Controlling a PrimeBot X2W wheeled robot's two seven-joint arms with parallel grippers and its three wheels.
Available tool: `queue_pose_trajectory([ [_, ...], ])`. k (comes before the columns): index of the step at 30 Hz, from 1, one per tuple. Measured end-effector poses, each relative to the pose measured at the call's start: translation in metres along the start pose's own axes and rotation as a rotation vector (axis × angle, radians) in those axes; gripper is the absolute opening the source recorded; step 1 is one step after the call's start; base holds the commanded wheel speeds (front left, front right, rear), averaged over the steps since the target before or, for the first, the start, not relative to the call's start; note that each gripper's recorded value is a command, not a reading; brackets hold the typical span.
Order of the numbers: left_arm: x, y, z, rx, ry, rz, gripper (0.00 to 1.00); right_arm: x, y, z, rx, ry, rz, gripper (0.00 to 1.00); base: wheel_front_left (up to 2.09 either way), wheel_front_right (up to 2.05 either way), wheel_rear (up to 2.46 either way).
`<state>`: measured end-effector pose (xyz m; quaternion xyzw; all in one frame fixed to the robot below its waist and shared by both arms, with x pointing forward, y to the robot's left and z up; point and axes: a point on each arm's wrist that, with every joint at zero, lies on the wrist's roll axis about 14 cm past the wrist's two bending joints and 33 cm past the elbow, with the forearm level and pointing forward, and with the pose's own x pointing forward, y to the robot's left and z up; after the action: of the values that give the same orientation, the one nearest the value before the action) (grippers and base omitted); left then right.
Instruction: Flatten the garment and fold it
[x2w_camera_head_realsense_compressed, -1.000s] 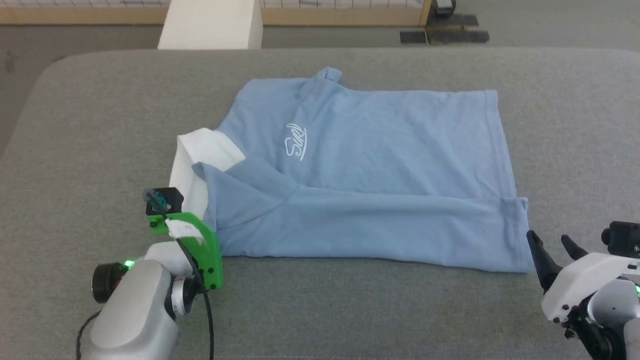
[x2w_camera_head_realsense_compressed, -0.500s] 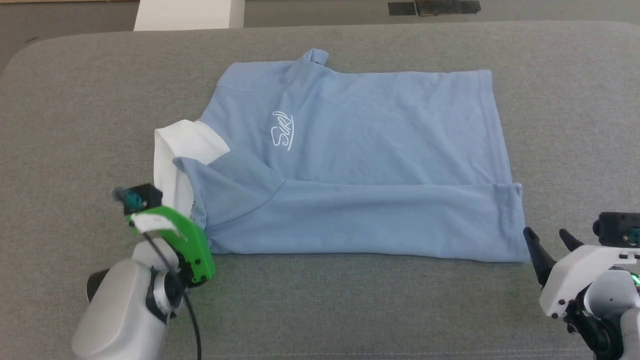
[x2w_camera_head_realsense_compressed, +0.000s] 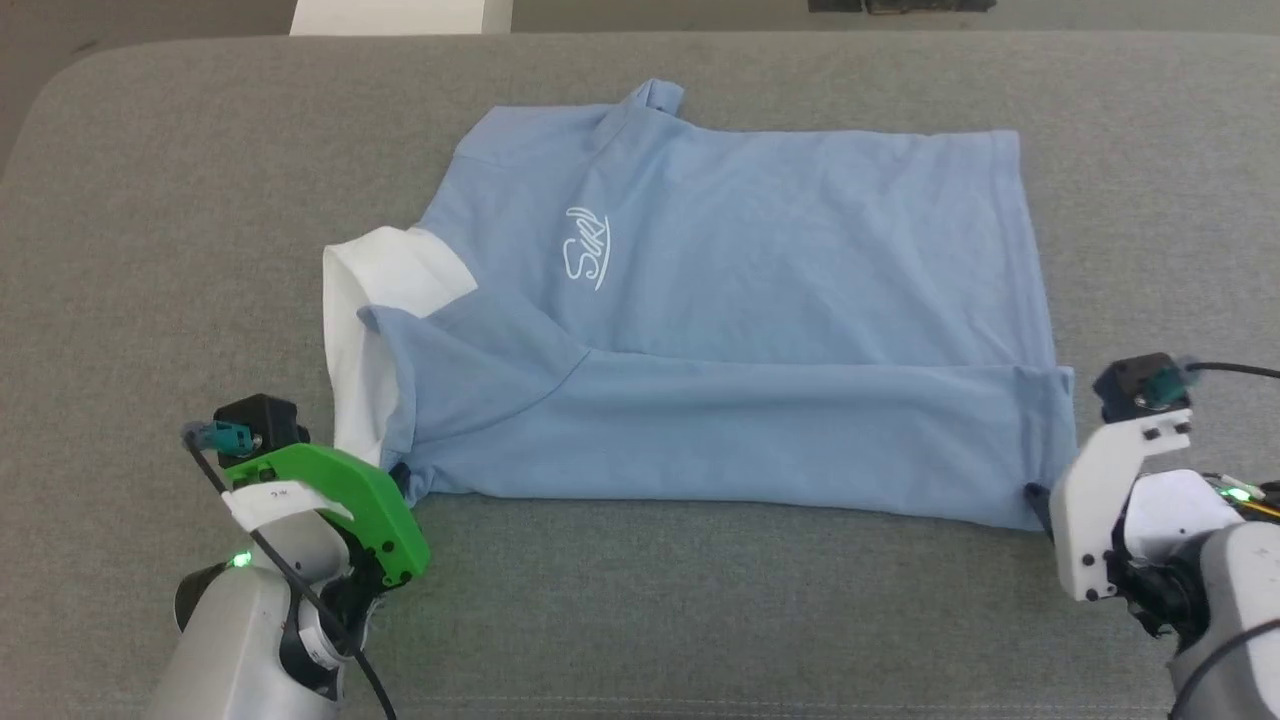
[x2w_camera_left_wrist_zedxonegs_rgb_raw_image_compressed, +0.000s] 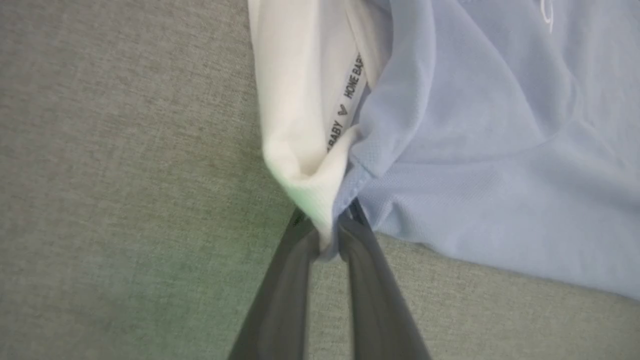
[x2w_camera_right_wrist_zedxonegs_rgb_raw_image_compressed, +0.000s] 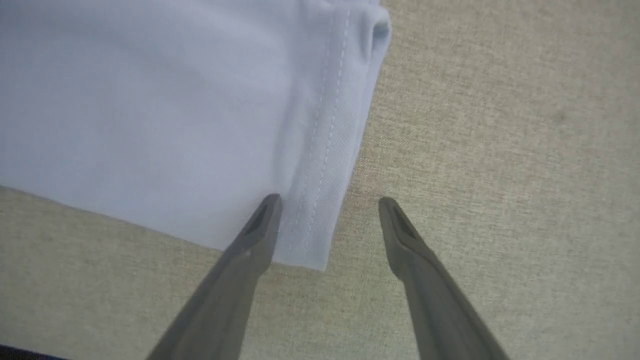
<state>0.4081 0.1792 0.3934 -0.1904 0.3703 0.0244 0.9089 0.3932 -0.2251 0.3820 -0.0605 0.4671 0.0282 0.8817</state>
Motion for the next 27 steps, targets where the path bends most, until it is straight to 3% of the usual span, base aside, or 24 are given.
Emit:
queue_pose_trajectory([
  [8, 0.002, 0.007, -0.006, -0.012, 0.011, 0.016, 0.00, 0.018, 0.014, -0.009, -0.061, 0.113, 0.039, 1.00, 0.00, 0.00, 0.00],
  [9, 0.002, 0.008, -0.006, -0.013, 0.011, 0.018, 0.00, 0.019, 0.015, -0.009, -0.057, 0.118, 0.045, 0.36, 0.00, 0.00, 0.00],
  [10, 0.003, 0.009, -0.007, -0.014, 0.012, 0.020, 0.00, 0.020, 0.015, -0.008, -0.055, 0.122, 0.049, 0.26, 0.00, 0.00, 0.00],
  [11, 0.003, 0.009, -0.007, -0.017, 0.011, 0.021, 0.00, 0.020, 0.015, -0.008, -0.052, 0.121, 0.053, 0.00, 0.00, 0.00, 0.00],
  [20, -0.004, 0.009, 0.002, -0.031, -0.027, 0.014, 0.00, 0.010, 0.007, 0.008, 0.031, 0.026, 0.056, 0.00, 0.00, 0.00, 0.00],
  [27, -0.029, 0.005, 0.018, -0.020, -0.092, -0.009, 0.00, -0.021, -0.007, 0.029, 0.064, -0.089, 0.045, 0.00, 0.00, 0.00, 0.00],
])
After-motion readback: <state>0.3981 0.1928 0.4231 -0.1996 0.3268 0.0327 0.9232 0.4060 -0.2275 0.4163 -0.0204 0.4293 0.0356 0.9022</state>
